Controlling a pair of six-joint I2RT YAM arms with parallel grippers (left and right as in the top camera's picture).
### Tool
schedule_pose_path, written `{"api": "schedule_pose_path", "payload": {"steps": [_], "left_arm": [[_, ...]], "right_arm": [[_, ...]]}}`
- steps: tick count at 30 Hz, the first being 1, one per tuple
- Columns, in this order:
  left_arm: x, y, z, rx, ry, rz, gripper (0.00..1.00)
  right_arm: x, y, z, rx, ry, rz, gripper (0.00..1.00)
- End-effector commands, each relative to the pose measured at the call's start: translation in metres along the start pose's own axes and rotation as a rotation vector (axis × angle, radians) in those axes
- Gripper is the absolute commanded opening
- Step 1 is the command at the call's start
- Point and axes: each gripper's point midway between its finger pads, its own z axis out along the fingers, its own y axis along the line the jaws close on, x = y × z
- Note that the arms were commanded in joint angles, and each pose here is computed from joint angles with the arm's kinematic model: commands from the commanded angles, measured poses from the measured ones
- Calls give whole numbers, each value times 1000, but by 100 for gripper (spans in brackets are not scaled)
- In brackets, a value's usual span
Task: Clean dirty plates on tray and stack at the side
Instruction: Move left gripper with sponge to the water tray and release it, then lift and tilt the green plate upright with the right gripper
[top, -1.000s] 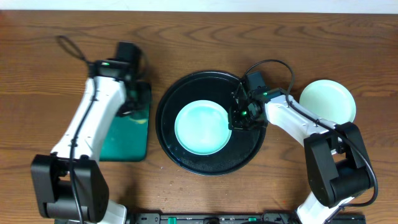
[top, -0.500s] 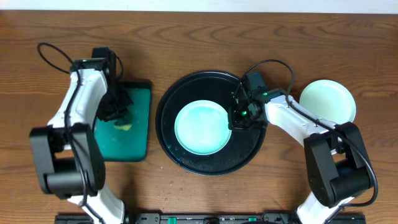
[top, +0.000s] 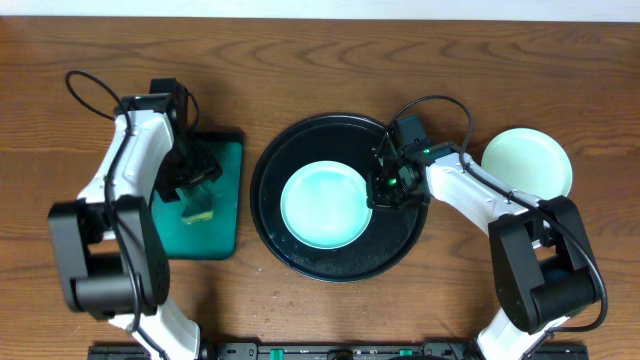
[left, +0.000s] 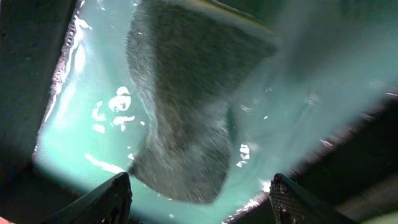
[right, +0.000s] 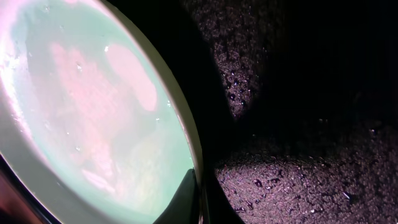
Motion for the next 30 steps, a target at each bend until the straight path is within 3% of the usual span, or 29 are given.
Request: {"api": "schedule_pose_path", "payload": {"steps": [1,4,9,15,19,25,30], "left_arm": [[2,-15,-58,138,-138,29,74],[14,-20,-104,210,-258,72,77],[48,-20,-170,321,-440,135,80],[79,-5,-207,385,-548,154,81],[84,-2,-210,388,-552,154,81],[79,-5,-200,366,-516,153,81],[77,-7,-189,341,-472,152,81]], "right_arm": [[-1,2,3,-6,-8,-26,1],[-7,6,3,-20,-29,-35,1],[-16,53,-5,-271,-49,-108,2],[-34,66,-18,-341,-101,14,1],[-37,69,-29,-380,-105,50,1],[-47,94,-78,-589,-148,-19,1],[-46,89,-109,-686,-113,84,1]]}}
